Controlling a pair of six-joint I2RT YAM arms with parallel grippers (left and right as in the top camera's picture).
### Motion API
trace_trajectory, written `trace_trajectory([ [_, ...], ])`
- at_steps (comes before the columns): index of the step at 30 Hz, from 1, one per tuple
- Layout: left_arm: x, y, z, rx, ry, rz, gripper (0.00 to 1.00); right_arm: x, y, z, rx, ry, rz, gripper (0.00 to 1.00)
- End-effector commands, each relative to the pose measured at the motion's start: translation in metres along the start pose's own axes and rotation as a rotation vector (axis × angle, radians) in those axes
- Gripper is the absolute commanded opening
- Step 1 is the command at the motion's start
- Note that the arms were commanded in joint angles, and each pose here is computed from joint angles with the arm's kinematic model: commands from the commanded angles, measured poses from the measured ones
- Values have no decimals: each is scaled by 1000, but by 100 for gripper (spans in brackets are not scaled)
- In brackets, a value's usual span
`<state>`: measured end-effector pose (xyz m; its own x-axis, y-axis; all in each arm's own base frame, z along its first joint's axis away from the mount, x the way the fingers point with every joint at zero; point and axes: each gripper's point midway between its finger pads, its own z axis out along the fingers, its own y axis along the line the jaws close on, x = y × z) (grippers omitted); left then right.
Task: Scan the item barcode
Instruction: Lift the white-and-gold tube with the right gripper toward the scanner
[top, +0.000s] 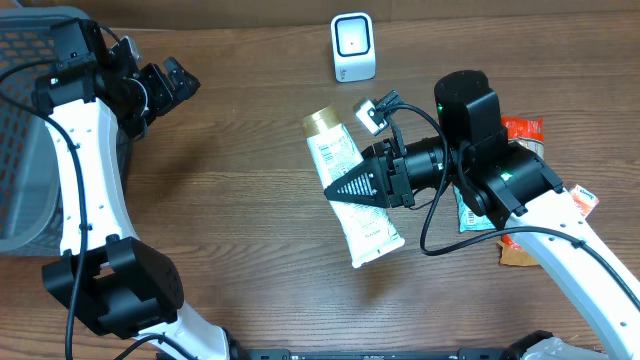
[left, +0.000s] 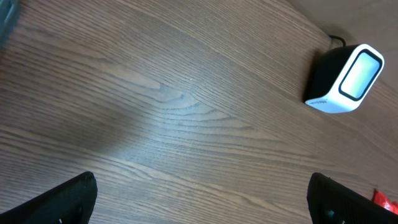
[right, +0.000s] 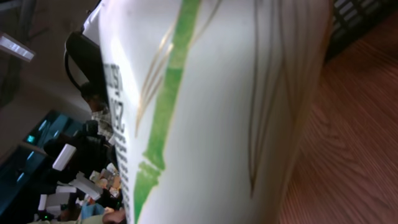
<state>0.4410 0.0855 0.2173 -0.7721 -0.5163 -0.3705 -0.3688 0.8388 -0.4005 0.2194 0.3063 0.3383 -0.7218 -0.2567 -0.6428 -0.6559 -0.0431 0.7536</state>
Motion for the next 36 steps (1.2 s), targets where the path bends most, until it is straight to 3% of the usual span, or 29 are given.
trace_trajectory([
  [1,-7,-1,-6,-5,-24,30,100,-9,18,-5,6,-23,-50,22],
  [8,-7,-1,-6,-5,-24,30,100,-13,-29,-16,237,-82,-15,19],
  [18,-7,-1,-6,-5,-24,30,100,2,-89,-20,443,-24,40,23],
  [30,-7,-1,-6,-5,-24,30,100,-80,-63,-74,835,90,-108,24],
  [36,-7,-1,-6,-5,-24,30,100,-111,-93,-93,1016,156,-269,27],
])
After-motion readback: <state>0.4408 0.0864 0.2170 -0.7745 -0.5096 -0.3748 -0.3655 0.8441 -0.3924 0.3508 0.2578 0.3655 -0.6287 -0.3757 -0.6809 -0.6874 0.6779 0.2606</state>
